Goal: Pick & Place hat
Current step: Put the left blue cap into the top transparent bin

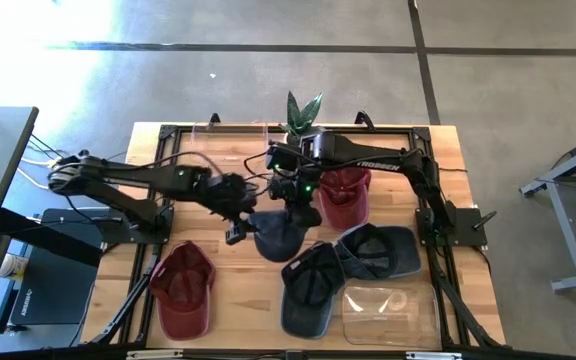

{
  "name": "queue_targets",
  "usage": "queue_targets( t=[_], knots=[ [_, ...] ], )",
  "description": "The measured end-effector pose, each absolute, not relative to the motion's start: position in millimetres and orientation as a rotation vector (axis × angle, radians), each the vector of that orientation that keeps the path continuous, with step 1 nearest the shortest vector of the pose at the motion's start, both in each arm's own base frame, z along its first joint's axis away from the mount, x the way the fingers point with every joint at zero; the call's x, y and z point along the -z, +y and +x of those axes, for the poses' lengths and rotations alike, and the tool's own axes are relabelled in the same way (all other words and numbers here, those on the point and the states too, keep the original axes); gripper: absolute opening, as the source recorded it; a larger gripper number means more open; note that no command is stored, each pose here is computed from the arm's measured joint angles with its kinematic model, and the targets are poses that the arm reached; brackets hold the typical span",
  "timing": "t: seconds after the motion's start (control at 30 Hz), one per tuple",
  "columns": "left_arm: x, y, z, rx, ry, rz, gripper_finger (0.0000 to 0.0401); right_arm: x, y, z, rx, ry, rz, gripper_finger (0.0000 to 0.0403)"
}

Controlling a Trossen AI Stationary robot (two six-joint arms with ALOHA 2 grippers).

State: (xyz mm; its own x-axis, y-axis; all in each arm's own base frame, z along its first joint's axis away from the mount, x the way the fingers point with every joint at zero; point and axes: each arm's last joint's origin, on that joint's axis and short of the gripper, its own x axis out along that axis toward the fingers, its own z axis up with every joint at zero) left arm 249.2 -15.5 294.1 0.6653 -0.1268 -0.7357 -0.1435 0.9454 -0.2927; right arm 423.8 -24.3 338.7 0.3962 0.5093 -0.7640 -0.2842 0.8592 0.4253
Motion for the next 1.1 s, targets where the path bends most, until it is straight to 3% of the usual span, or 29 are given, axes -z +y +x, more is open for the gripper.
queue_targets(
  t=[0.2,0.43,0.73,0.93,1.1],
  knots=[
    [-306.5,-18.7,219.6,-0.082,0.549,-0.384,0.0253,-339.1,-14.9,425.6,-0.520,1.041,0.219,0.0032],
    [-307.1,-23.5,236.6,0.065,0.267,-0.286,0.0253,-340.2,-13.7,428.8,-0.487,1.019,0.203,0.0033],
    [-288.0,-27.5,267.3,0.100,0.263,-0.256,0.0253,-343.3,-14.2,432.0,-0.478,0.979,0.194,0.0026],
    [-280.5,-30.9,271.5,0.138,0.305,-0.258,0.0249,-343.5,-14.4,432.2,-0.469,0.981,0.210,0.0043],
    [-277.0,-30.9,270.3,0.146,0.340,-0.206,0.0204,-343.8,-14.3,432.3,-0.471,0.978,0.215,0.0036]
  ],
)
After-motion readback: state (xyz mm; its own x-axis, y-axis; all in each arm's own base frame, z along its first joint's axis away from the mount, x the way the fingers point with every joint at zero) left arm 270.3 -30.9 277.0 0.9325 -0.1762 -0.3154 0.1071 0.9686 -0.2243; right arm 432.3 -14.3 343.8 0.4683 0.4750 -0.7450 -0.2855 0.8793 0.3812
